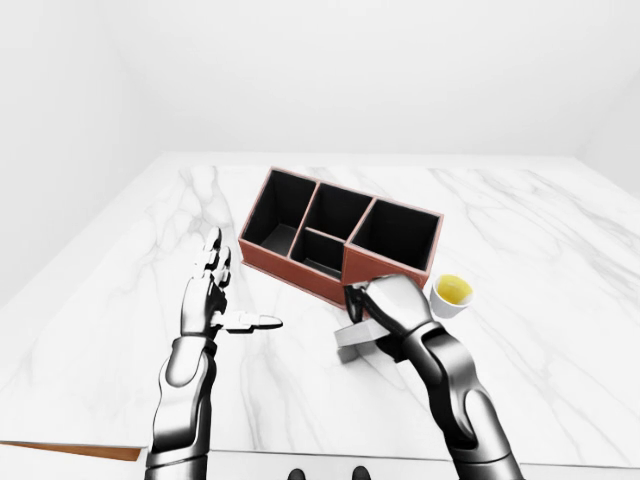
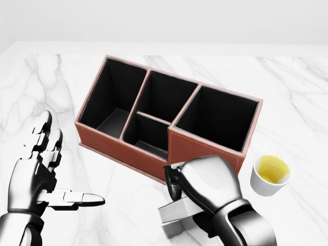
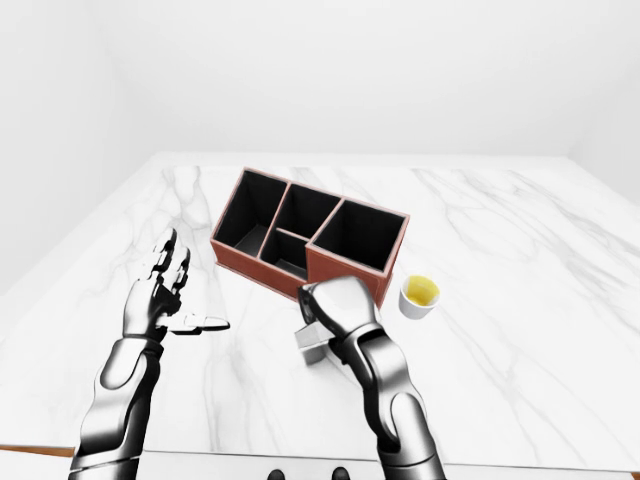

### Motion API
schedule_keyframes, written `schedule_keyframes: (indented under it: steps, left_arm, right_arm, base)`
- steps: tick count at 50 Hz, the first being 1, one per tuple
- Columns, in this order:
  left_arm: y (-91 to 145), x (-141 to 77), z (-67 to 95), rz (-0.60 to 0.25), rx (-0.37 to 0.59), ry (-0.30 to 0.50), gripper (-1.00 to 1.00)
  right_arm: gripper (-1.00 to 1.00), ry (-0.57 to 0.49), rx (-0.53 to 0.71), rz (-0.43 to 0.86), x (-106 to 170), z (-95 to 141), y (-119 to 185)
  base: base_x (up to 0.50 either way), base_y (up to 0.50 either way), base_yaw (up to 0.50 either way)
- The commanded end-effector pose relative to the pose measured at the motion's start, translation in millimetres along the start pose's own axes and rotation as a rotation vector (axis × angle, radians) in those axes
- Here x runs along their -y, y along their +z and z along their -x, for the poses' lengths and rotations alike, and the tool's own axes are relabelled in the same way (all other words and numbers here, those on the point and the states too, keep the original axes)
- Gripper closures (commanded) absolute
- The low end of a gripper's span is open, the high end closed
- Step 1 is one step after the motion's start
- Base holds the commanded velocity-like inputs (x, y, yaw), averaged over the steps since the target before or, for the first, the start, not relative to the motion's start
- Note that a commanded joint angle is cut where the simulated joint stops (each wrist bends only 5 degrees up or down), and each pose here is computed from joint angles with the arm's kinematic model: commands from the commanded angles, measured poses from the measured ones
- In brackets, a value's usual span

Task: Pick up the book and place it in the right compartment of the caddy.

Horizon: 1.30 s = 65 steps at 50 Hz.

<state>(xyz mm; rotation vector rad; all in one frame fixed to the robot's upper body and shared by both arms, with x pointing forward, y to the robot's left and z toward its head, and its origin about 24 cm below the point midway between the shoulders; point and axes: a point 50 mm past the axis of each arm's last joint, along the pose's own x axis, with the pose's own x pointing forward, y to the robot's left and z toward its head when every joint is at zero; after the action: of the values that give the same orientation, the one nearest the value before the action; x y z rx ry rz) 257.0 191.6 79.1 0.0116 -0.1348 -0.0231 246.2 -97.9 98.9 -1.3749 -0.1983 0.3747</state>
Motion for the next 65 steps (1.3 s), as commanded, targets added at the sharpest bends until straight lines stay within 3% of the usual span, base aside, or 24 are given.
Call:
schedule_keyframes:
  steps: [1,20,32,53,65]
  left_arm:
    - [1,0,-1.3,-0.001,0.002,0.003,-1.00]
    - [3,1,-0.9,-0.001,0.006,0.002,-1.00]
    - [6,0,0.7,-0.002,0.011,0.002,-1.00]
    - [8,1,1.1,0.003,0.017,-0.001,-1.00]
    - [18,-2,5.0,0.006,0.044,-0.001,-1.00]
  right_arm:
    - [1.00,-0.166,0.049,-0.023,37,16,10]
    - [1.00,-0.522,0.237,-0.023,113,39,44]
    - [1.00,-0.658,0.333,-0.006,144,50,55]
    - [1.00,-0.765,0.406,0.124,194,44,62]
    - [1.00,-0.700,0.341,0.241,217,28,58]
  base:
    - [0.00,0.00,0.00]
    - [0.00,0.00,0.00]
    - [0.00,0.00,0.00]
    - [0.00,0.00,0.00]
    - [0.00,0.00,0.00]
